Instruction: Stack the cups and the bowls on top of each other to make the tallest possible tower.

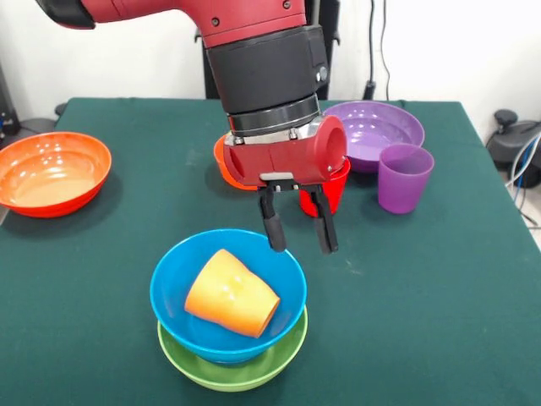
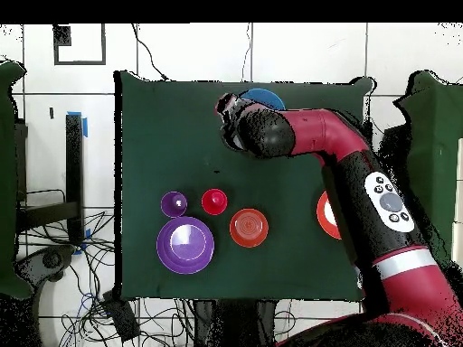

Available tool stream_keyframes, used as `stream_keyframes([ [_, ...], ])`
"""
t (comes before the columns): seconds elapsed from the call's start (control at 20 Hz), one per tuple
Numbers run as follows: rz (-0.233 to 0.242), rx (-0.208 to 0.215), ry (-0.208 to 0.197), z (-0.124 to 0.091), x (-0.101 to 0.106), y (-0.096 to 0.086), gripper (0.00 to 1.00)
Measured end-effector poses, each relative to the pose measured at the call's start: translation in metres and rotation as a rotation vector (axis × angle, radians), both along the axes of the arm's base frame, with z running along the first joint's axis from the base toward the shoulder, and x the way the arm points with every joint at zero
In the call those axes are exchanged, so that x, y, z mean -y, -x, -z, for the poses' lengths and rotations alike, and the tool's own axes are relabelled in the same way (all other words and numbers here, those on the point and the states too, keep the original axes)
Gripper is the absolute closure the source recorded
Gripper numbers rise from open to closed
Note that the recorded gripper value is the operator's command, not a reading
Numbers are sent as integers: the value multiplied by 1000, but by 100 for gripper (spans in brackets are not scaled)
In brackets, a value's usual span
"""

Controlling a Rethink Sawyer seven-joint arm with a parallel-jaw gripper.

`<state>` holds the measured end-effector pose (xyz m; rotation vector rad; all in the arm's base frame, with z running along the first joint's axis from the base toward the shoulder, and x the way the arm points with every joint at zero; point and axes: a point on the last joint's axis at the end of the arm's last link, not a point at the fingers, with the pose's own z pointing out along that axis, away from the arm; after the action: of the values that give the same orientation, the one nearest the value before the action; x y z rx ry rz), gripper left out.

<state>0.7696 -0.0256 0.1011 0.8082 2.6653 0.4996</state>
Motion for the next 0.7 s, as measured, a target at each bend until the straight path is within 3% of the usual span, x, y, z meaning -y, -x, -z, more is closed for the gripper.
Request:
stream_keyframes([
  [0.4, -11, 95, -59, -10, 8, -5, 0],
  [0.7, -21, 169, -69, -9, 20, -10, 0],
])
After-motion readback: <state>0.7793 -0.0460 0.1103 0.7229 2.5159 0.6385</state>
